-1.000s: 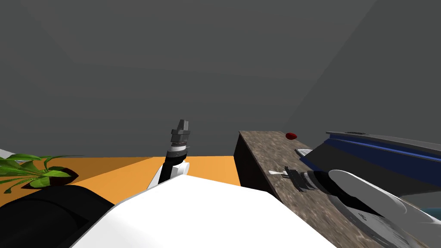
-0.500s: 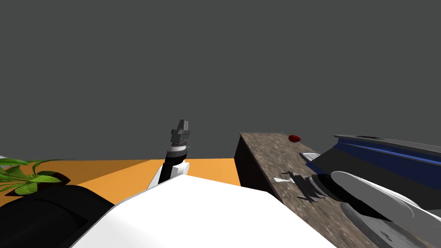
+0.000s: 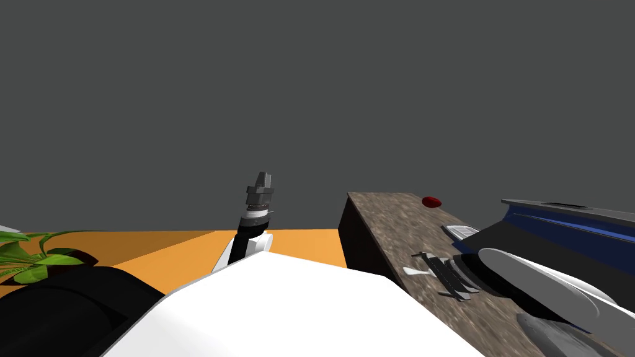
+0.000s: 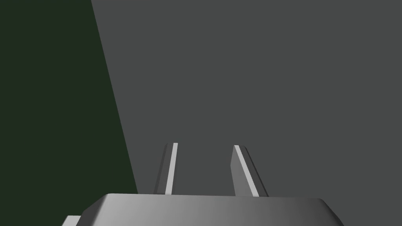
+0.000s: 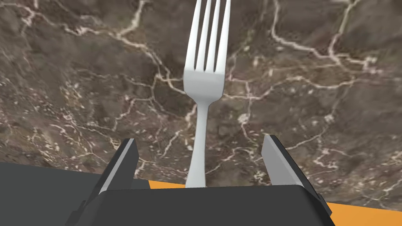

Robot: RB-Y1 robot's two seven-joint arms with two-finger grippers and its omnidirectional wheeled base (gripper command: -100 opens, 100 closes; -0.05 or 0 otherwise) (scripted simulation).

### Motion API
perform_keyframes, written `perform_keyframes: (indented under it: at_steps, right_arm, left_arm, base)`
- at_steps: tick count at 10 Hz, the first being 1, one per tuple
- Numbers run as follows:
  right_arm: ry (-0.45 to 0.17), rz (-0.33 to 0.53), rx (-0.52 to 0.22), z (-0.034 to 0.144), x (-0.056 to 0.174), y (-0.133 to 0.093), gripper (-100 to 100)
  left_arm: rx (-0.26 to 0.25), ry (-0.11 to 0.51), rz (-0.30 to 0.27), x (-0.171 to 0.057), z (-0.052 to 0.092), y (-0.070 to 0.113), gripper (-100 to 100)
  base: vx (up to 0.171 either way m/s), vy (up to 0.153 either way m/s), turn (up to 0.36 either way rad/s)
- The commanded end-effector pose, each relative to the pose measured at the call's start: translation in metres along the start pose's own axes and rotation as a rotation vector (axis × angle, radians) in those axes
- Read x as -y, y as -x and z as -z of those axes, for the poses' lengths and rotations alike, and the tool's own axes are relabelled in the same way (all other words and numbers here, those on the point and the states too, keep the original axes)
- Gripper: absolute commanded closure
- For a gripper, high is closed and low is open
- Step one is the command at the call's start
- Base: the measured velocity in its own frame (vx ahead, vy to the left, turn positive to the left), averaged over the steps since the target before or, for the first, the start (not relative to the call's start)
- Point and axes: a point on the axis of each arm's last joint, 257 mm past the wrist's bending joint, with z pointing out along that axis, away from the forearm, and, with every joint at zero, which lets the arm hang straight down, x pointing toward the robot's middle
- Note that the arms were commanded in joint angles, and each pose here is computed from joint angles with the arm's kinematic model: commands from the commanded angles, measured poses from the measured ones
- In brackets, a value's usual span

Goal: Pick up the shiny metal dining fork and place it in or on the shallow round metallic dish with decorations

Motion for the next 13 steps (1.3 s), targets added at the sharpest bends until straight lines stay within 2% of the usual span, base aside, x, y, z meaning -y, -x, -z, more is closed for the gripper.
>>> perform_keyframes:
  at_steps: [1, 2, 3, 7, 8, 9, 10, 11, 12, 13]
  right_arm:
    - [-0.011, -0.002, -0.006, -0.010, -0.004, -0.001, -100]
    - [-0.005, -0.001, -0.003, -0.007, -0.003, -0.001, -100]
    - [-0.008, 0.000, -0.004, -0.008, -0.003, -0.001, 100]
    - [-0.008, -0.002, -0.005, -0.007, -0.003, -0.001, 100]
    - [-0.008, -0.002, -0.004, -0.007, -0.003, -0.001, 0]
    - [0.001, 0.003, 0.001, 0.004, 0.003, 0.001, 100]
    - [-0.005, 0.002, -0.002, -0.002, 0.000, 0.001, 100]
    - [-0.003, 0.002, -0.001, -0.001, 0.000, 0.001, 0]
    - [0.001, -0.013, -0.009, 0.004, -0.005, -0.011, 100]
    - [0.003, -0.017, -0.012, 0.007, -0.006, -0.016, 100]
  left_arm:
    - [0.000, 0.000, 0.000, 0.000, 0.000, 0.000, 0]
    - [0.000, 0.000, 0.000, 0.000, 0.000, 0.000, 0]
    - [0.000, 0.000, 0.000, 0.000, 0.000, 0.000, 0]
    - [0.000, 0.000, 0.000, 0.000, 0.000, 0.000, 0]
    - [0.000, 0.000, 0.000, 0.000, 0.000, 0.000, 0]
    - [0.000, 0.000, 0.000, 0.000, 0.000, 0.000, 0]
    - [0.000, 0.000, 0.000, 0.000, 0.000, 0.000, 0]
    - [0.000, 0.000, 0.000, 0.000, 0.000, 0.000, 0]
    - [0.000, 0.000, 0.000, 0.000, 0.000, 0.000, 0]
    - [0.000, 0.000, 0.000, 0.000, 0.000, 0.000, 0]
  base:
    - [-0.008, 0.017, 0.059]
    - [-0.005, 0.008, 0.007]
    - [0.000, 0.000, 0.000]
    - [0.000, 0.000, 0.000]
    - [0.000, 0.000, 0.000]
    - [0.005, -0.010, -0.084]
    - [0.004, -0.007, -0.023]
    - [0.000, 0.000, 0.000]
    - [-0.005, -0.006, 0.080]
    - [-0.005, -0.020, 0.071]
